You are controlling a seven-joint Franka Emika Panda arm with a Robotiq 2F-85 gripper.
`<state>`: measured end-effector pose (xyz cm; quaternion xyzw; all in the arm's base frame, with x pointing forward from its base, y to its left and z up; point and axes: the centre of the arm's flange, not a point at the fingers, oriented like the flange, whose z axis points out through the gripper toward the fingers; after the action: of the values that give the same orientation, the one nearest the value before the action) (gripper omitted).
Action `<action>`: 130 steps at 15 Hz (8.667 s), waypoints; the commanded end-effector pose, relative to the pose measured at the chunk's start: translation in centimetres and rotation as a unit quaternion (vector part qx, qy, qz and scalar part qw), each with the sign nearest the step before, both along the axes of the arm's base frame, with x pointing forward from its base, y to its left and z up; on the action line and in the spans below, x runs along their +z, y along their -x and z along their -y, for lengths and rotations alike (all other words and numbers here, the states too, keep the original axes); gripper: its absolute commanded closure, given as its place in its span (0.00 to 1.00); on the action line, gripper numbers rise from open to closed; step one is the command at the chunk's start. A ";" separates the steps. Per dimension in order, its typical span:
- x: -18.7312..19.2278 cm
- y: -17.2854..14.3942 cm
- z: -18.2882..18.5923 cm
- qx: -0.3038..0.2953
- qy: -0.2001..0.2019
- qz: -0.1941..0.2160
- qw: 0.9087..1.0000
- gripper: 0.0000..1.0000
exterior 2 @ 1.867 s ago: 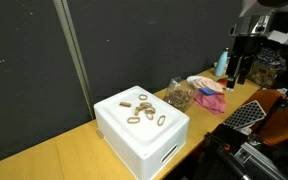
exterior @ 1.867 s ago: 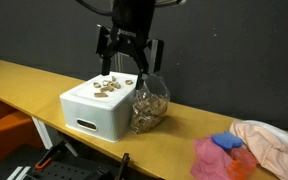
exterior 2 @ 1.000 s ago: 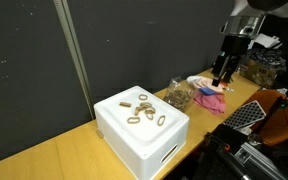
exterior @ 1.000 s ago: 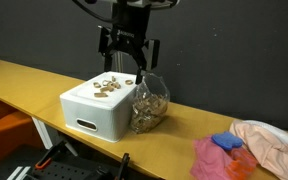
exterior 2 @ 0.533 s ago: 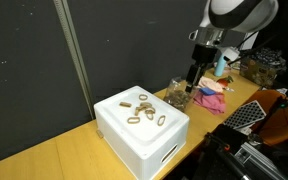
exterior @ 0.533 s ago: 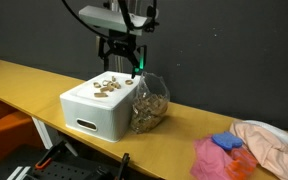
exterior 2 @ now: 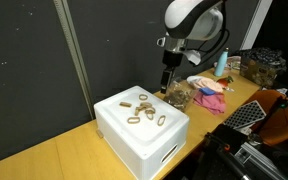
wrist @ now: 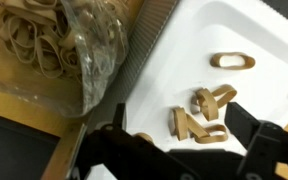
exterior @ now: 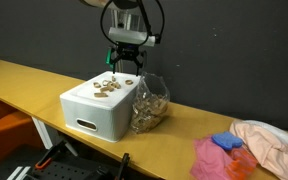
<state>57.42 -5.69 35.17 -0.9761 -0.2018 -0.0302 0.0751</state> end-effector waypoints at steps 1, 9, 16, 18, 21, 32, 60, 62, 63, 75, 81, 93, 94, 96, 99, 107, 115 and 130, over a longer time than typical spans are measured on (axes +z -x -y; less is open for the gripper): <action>-0.8 -3.4 -2.5 0.032 -0.021 0.007 0.999 0.00; -4.4 -4.7 -4.3 0.039 -0.060 -0.007 0.997 0.00; -7.2 -6.2 -4.8 0.047 -0.078 -0.023 0.996 0.00; -7.5 -6.6 -5.1 0.051 -0.082 -0.023 0.995 0.00; -7.2 -7.3 -5.9 0.059 -0.082 -0.021 0.995 0.00; -6.7 -7.0 -8.4 0.072 -0.076 -0.041 0.994 0.00; -1.9 -7.5 -6.2 0.030 0.000 -0.015 0.999 1.00; 0.1 -7.7 -5.3 0.019 0.008 -0.002 1.000 1.00; 0.9 -7.7 -4.7 0.012 0.015 0.003 1.000 1.00; 9.4 2.7 5.0 -0.156 0.083 -0.024 0.984 1.00; 7.6 5.1 9.7 -0.234 0.068 -0.035 0.969 1.00; -0.8 0.5 10.0 -0.259 0.050 -0.030 0.964 1.00; -1.3 0.4 9.9 -0.260 0.047 -0.030 0.964 1.00; -1.5 0.3 9.4 -0.257 0.041 -0.025 0.965 1.00; -1.2 0.6 8.6 -0.256 0.035 -0.017 0.966 0.66; 3.2 1.0 6.8 -0.259 0.010 0.003 0.966 0.08; 9.4 -2.1 3.6 -0.229 -0.021 0.055 0.972 0.00; 0.4 -15.7 -6.9 -0.144 -0.023 0.009 0.989 0.00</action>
<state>69.63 -0.12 35.18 -0.9925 -0.0479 -0.0670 0.0907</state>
